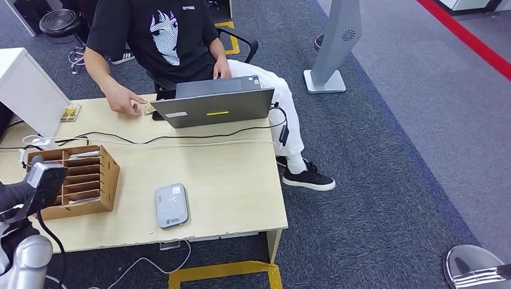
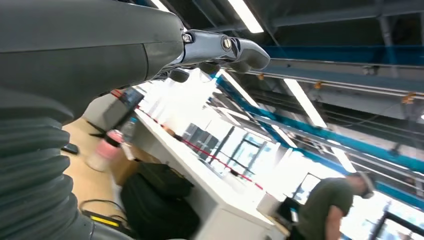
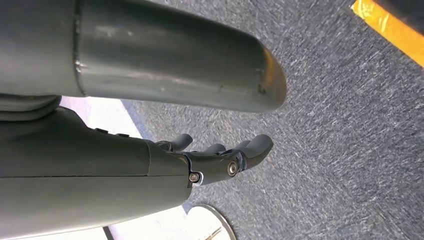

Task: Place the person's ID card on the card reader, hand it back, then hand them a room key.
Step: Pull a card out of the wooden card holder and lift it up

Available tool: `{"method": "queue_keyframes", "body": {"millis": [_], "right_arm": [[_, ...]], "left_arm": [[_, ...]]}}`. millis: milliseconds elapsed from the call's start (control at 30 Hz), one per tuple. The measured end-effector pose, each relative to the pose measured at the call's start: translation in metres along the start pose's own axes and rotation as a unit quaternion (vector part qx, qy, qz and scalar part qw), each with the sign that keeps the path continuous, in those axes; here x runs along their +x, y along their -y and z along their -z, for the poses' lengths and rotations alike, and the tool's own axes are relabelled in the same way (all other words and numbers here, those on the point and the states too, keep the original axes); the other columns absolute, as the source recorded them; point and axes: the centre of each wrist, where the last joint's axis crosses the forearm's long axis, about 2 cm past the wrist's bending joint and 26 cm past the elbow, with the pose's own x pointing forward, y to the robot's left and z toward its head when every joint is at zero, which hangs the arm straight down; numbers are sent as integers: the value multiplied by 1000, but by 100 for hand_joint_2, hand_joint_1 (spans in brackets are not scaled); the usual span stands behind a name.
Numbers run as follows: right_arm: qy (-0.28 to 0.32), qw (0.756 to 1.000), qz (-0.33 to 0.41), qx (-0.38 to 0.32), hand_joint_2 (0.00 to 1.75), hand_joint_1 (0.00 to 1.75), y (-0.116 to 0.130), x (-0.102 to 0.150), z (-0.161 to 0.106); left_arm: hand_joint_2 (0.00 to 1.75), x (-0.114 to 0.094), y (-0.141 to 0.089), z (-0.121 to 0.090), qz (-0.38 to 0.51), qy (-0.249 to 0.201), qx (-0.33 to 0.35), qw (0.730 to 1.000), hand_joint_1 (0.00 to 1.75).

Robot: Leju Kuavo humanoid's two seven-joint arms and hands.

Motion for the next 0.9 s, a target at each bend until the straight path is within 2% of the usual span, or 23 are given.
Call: {"method": "queue_keyframes", "body": {"millis": [200, 367, 533, 667, 900], "right_arm": [[-12, 1000, 24, 4, 0, 0, -1, -1, -6], [-22, 998, 57, -12, 0, 0, 3, -5, -11], [-24, 997, 65, -28, 0, 0, 11, -6, -12], [-28, 997, 69, -31, 0, 0, 12, -7, -12], [-38, 996, 74, -40, 0, 0, 14, -9, -11]], "left_arm": [[175, 34, -14, -14, -95, -6, -71, 993, 0], [175, 42, -27, -21, -119, -15, -145, 982, 0], [175, 22, -48, -25, -5, -25, -245, 969, 0], [175, 3, -60, -27, 64, -17, -282, 957, 0], [175, -39, -91, -24, 219, -9, -339, 915, 0]]}}
